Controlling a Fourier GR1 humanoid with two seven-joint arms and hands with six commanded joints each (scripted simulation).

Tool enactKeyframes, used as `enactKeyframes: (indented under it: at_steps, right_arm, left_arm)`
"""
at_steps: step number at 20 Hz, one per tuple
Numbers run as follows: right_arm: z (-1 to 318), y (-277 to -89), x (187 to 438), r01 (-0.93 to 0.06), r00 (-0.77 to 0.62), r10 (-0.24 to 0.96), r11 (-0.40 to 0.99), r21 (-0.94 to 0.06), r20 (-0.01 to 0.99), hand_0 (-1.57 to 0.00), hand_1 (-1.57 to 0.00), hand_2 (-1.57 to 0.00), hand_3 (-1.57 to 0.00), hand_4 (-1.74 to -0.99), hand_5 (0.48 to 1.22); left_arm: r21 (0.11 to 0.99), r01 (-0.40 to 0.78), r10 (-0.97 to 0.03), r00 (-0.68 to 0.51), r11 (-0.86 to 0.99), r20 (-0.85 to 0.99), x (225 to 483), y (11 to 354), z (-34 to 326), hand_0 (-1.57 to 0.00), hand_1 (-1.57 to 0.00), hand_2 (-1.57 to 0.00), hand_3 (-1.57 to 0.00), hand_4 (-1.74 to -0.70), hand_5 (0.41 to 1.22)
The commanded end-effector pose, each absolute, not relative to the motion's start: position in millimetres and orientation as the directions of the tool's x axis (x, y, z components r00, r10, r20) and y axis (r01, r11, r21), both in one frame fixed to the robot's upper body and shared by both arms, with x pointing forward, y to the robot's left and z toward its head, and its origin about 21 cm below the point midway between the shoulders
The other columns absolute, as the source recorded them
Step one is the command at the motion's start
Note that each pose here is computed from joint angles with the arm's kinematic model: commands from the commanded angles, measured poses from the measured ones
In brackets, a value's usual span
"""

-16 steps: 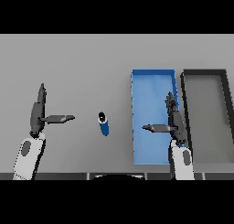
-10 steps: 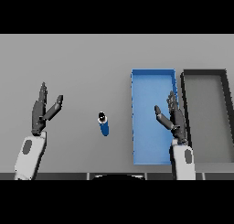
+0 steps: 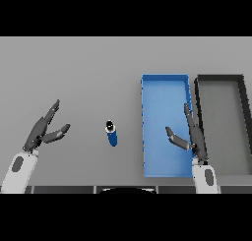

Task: Pick up the blue pipe and place it into the blue bin.

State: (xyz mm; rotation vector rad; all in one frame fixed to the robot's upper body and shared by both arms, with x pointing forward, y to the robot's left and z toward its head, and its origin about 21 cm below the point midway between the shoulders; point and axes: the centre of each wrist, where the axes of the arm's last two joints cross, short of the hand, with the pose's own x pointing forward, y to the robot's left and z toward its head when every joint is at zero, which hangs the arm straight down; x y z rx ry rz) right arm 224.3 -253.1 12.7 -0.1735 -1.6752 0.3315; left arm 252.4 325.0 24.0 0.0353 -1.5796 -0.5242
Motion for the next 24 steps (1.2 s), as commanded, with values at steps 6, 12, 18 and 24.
enactKeyframes:
  at_steps: [6,12,18,24]
  right_arm:
    - [14,-257.0,228,-0.088,-0.144,0.308,0.942,-0.323,0.94,0.0,0.0,0.0,0.0,-1.173,0.616]
    - [14,-253.4,226,-0.075,-0.127,0.297,0.948,-0.308,0.946,0.0,0.0,0.0,0.0,-1.197,0.615]
    - [13,-255.2,224,-0.079,-0.122,0.29,0.95,-0.301,0.949,0.0,0.0,0.0,0.0,-1.211,0.622]
    - [13,-257.3,222,-0.079,-0.133,0.297,0.948,-0.309,0.945,0.0,0.0,0.0,0.0,-1.215,0.637]
  left_arm:
    - [0.322,0.528,-0.345,-0.057,0.786,0.937,232,293,26,0.0,0.0,0.0,0.0,-1.1,0.51]
    - [0.315,0.621,-0.367,-0.048,0.718,0.929,224,248,13,0.0,0.0,0.0,0.0,-1.14,0.45]
    - [0.283,0.64,-0.314,-0.068,0.715,0.947,235,207,-6,0.0,0.0,0.0,0.0,-1.16,0.46]
    - [0.282,0.643,-0.31,-0.071,0.712,0.948,253,181,-17,0.0,0.0,0.0,0.0,-1.1,0.448]
